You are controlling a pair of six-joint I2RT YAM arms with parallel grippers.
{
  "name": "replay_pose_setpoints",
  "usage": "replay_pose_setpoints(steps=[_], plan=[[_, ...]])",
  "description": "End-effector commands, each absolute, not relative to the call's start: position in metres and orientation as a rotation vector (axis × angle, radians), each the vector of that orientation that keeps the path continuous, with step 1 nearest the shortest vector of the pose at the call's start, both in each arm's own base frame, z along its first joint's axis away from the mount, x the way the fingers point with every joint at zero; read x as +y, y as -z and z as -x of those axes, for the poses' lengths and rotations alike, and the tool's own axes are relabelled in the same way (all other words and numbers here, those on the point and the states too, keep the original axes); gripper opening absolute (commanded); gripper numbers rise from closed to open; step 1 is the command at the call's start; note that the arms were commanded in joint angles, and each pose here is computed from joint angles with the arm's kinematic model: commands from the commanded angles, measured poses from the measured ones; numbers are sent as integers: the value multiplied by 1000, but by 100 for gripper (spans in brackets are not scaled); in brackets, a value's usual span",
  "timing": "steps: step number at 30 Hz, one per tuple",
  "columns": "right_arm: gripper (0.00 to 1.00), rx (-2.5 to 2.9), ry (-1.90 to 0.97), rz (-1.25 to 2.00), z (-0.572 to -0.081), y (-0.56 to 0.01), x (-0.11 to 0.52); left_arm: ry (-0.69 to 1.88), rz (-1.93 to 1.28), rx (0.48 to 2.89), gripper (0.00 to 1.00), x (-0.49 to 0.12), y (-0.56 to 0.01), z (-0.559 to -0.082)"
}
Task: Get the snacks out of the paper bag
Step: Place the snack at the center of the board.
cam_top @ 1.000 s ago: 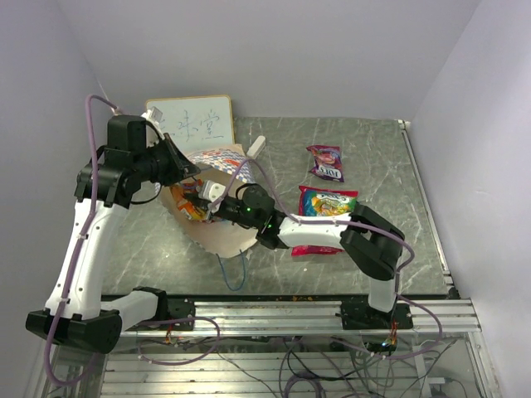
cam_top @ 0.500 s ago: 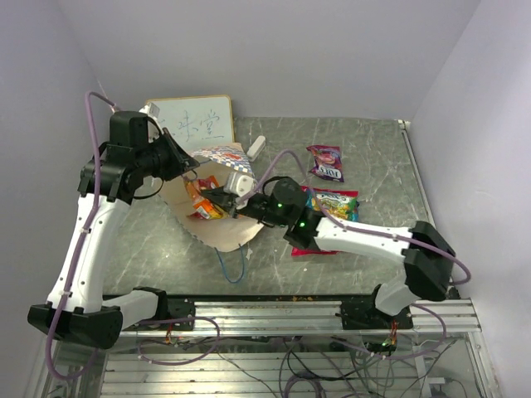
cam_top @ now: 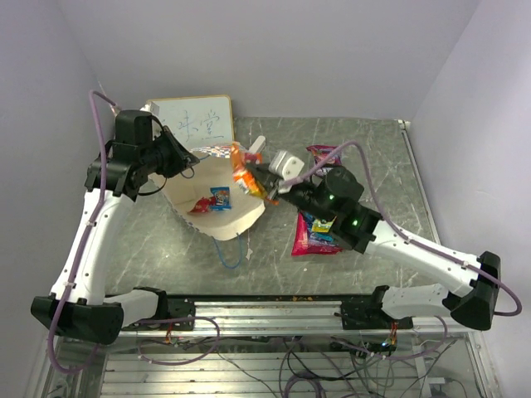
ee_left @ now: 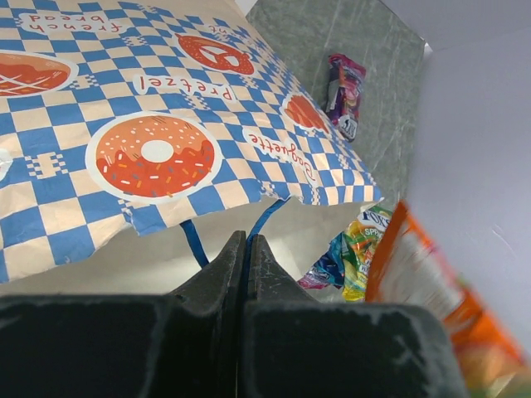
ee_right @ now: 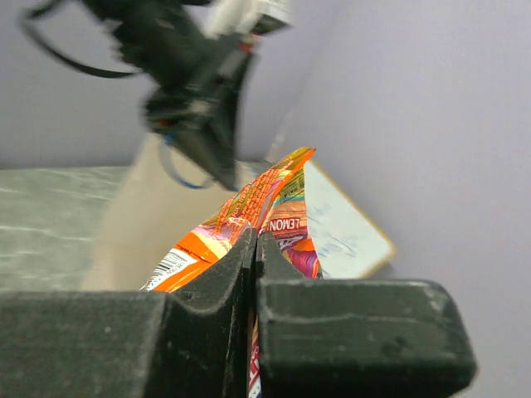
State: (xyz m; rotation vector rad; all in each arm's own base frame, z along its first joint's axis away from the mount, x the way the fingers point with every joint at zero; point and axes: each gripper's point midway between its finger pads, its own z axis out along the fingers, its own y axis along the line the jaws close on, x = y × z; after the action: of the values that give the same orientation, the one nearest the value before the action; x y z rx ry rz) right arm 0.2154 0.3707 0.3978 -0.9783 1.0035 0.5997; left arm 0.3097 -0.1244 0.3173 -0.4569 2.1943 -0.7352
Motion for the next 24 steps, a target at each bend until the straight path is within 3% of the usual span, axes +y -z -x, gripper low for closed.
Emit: replay_pose_setpoints(steps=[1,7,16,24], plan=[[0,1092,-343,845,-280,-417,324,728,443,2189,7,-124,-315,-318],[0,1180,-93,739,-356,-404,267,722,417,2170,7,-122,-319,-314],[0,1324,182,761,-464,-326,191,757,379,2169,7,-126,-326,-304],[0,1436,368,852,-518,-259,153,763,357,2183,7,-128,-329,-301]])
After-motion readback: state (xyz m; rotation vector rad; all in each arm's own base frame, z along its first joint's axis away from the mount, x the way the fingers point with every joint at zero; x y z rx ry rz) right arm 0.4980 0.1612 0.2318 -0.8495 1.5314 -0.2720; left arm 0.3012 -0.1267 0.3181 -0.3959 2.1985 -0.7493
